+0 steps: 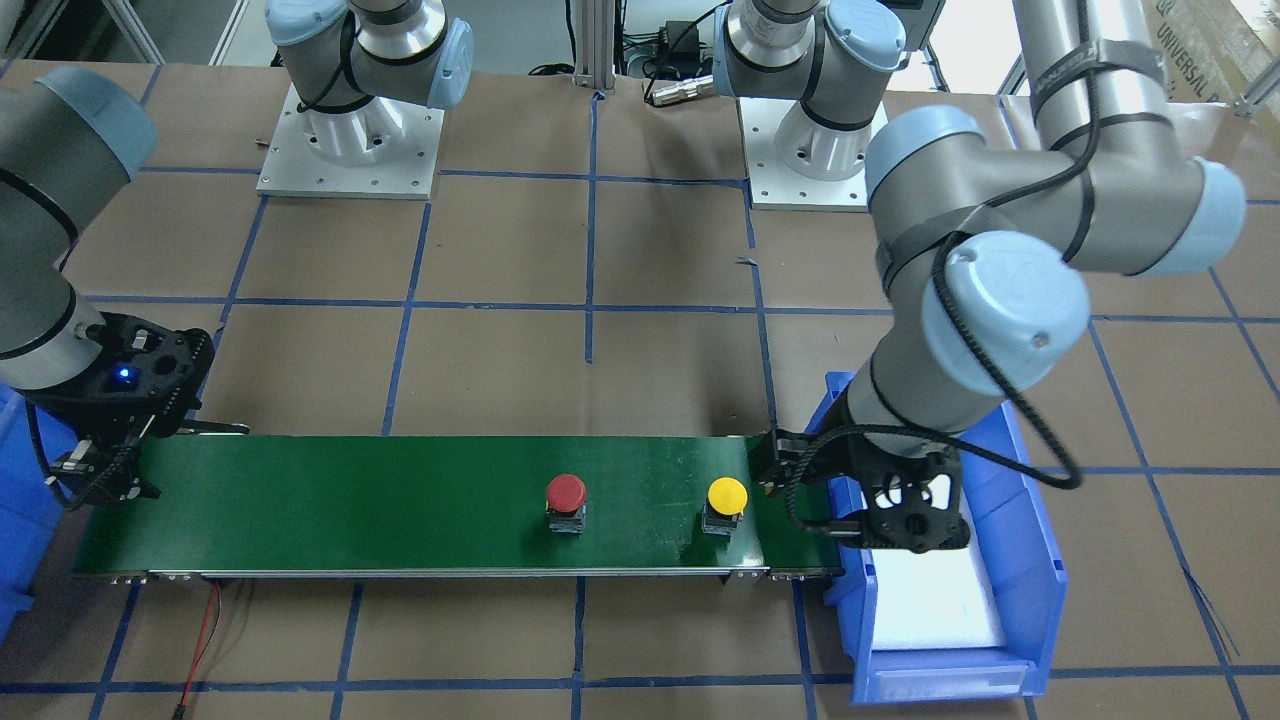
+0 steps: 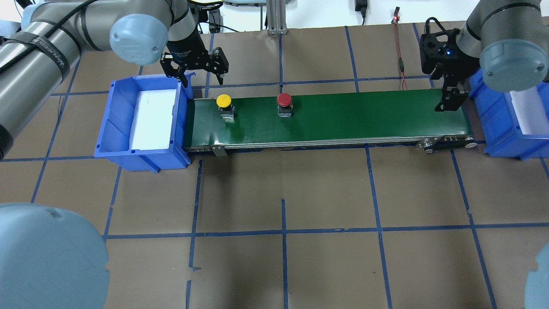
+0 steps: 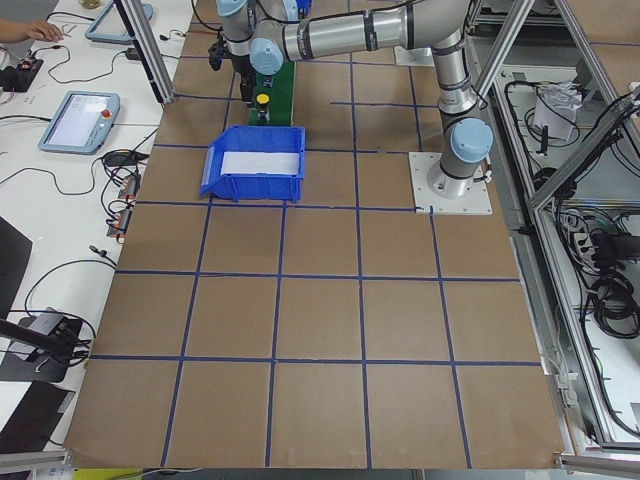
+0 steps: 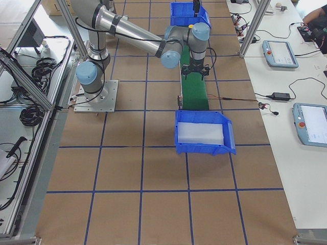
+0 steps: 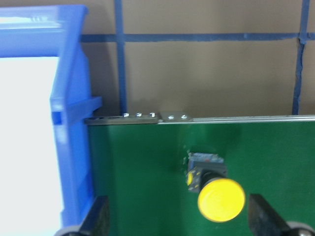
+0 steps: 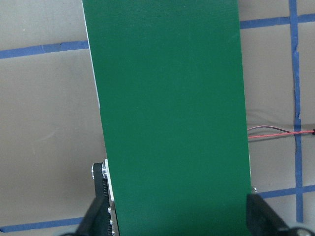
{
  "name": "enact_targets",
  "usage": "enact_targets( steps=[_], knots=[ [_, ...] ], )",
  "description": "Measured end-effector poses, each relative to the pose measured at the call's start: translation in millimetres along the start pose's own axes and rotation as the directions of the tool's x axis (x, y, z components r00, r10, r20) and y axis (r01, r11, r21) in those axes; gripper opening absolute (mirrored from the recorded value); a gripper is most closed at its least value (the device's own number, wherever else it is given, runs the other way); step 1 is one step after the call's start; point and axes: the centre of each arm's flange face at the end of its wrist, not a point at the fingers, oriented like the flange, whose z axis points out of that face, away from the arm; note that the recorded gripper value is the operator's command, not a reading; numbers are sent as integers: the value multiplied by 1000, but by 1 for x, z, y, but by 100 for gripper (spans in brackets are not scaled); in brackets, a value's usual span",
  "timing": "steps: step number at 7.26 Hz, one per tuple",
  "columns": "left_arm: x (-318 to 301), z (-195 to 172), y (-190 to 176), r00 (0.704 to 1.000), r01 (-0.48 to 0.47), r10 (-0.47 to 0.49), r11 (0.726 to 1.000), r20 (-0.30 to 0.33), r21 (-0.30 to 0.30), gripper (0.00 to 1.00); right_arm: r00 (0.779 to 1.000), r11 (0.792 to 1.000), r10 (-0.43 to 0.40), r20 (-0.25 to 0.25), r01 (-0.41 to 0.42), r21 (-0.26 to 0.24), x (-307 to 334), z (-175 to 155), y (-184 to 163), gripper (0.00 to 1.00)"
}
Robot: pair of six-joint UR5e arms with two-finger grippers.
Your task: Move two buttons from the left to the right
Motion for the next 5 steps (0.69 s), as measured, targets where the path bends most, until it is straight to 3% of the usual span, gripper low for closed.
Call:
enact_targets(
  steps=[3, 5],
  knots=[
    [-58, -96, 65, 1000, 0, 0, 1000, 4, -16, 100, 1000, 1000, -5, 8, 5, 0, -1, 2, -1, 100],
    [-55, -130, 98, 1000, 12, -12, 1000, 11, -9, 100, 1000, 1000, -5, 14, 5, 2, -1, 4, -2, 100]
  ],
)
